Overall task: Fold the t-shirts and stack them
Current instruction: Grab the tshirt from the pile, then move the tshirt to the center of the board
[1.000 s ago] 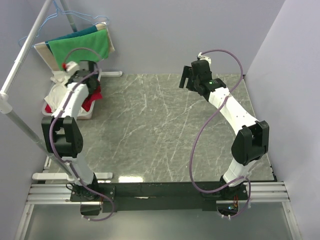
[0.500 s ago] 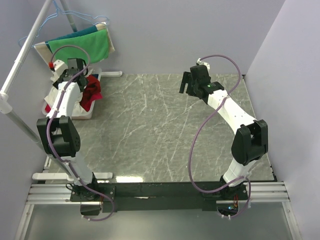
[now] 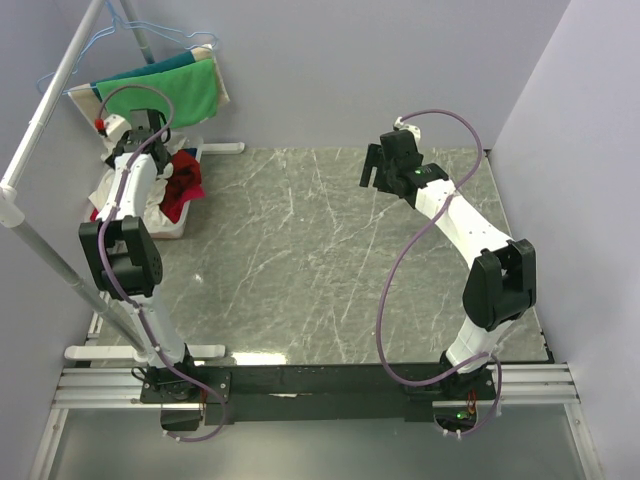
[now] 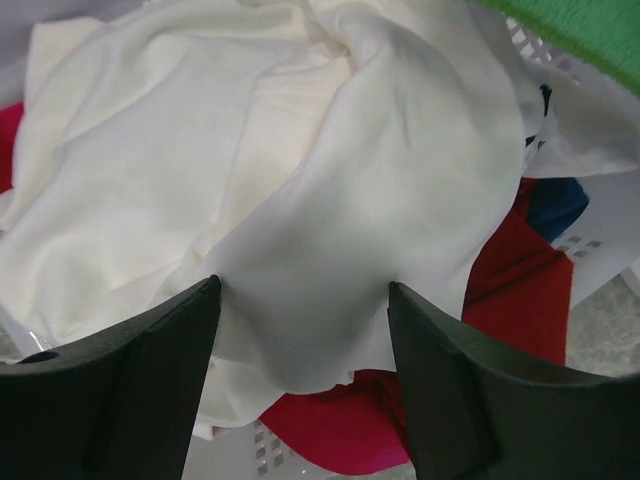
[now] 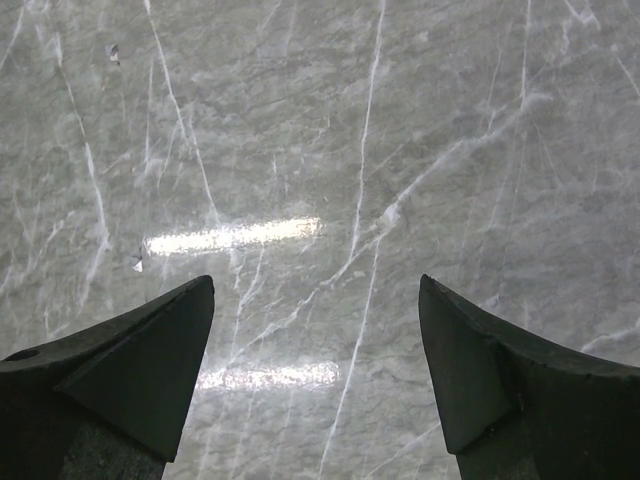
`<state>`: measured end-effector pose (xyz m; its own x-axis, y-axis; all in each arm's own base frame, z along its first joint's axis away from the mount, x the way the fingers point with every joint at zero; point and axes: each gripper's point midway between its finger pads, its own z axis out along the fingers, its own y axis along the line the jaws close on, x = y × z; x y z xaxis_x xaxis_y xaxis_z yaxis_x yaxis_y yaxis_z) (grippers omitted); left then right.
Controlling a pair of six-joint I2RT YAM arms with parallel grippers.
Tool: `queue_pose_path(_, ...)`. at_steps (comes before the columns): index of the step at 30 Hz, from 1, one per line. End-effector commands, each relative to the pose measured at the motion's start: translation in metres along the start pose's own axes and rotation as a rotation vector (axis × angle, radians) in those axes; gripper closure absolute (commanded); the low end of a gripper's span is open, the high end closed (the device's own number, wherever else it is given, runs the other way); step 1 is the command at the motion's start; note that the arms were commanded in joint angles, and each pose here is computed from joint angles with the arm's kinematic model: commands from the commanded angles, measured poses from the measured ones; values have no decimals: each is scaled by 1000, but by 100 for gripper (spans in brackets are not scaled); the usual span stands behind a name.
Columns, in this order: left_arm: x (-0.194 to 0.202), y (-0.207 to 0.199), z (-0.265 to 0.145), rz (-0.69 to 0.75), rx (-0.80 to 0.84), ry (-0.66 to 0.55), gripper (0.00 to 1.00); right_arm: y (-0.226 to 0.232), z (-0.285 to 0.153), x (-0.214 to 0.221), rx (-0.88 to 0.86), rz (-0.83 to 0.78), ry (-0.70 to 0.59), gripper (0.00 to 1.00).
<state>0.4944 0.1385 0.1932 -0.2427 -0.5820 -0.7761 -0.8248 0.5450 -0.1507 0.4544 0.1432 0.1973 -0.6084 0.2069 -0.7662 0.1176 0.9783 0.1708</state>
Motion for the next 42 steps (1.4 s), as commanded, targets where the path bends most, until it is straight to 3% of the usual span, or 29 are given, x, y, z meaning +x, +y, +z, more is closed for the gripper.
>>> queue_pose_path(1,6,-5,2,-5,31,35,31,-2,-16,-23,12,12,-61,11)
queue_pose_path(3,9,-5,3,-5,36,41,35,-3,-15,-23,16,13,-61,11)
queue_pose_path(9,5,-5,2,6,29,46,85,-2,-14,-21,18,13,-55,11)
queue_pose_path(10,0,-7,-3,2,37,40,97,-2,-13,-21,17,14,-54,11)
queue_pose_path(11,-2,-7,-5,-3,41,39,99,-2,-12,-21,17,16,-52,11)
queue_pose_path(18,-32,-23,-61,-53,195,0,99,0,-16,-28,9,28,-73,11)
queue_pose_path(28,-93,-68,-191,-108,559,-107,99,7,-20,-69,9,44,-136,11)
queue_pose_path(37,-113,-135,-330,-42,964,-203,99,-14,-38,-136,25,130,-249,11)
queue_pose_path(42,-94,-168,-409,36,1229,-233,99,-33,-47,-160,41,182,-299,11)
